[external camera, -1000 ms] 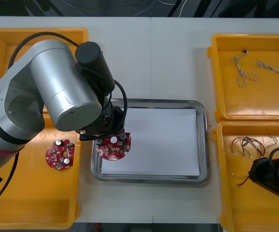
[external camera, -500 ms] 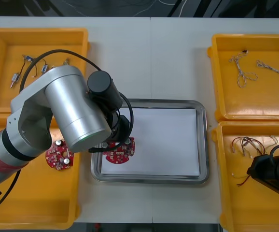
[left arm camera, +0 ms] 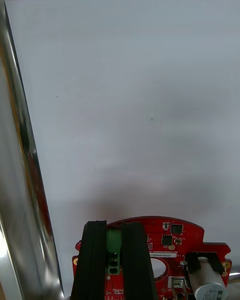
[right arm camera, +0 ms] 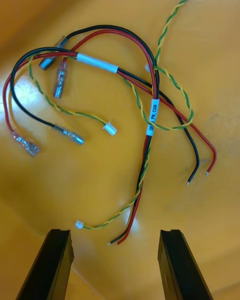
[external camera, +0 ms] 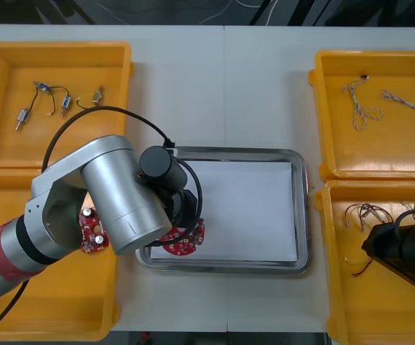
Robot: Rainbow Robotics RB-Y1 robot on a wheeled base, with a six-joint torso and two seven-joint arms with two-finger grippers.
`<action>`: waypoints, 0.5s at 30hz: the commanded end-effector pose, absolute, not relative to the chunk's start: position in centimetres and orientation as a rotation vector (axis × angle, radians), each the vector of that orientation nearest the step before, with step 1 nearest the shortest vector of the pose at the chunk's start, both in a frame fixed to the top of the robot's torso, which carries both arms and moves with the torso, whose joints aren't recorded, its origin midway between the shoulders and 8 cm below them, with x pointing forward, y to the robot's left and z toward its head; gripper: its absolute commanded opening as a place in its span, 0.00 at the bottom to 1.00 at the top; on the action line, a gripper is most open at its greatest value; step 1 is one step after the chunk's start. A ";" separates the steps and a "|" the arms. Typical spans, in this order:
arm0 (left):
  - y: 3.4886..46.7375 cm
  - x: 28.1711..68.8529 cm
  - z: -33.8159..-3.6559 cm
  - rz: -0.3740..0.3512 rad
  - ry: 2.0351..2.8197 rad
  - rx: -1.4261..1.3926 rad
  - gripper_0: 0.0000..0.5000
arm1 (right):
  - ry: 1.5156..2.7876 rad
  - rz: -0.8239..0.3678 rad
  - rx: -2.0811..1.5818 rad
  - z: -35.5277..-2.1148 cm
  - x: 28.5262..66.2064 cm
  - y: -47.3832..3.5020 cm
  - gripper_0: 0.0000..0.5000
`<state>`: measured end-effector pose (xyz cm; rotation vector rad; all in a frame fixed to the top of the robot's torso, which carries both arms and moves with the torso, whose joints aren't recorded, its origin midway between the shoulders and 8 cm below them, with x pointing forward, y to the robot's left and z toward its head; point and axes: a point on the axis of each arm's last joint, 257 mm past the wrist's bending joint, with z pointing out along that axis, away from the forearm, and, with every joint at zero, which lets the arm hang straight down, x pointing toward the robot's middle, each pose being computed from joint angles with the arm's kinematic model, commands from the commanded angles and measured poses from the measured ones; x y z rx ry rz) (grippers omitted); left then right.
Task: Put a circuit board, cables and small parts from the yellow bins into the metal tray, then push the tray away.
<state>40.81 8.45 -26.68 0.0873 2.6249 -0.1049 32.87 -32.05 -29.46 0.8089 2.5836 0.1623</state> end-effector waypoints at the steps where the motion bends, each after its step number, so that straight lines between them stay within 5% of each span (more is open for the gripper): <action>1: 9.4 41.1 -27.9 -0.099 2.617 -0.006 0.00 | 2.561 0.197 0.869 -30.3 33.6 -31.2 1.00; 15: 9.4 41.3 -28.3 -0.101 2.618 -0.012 0.00 | 2.567 0.251 0.946 -33.5 33.2 -30.1 1.00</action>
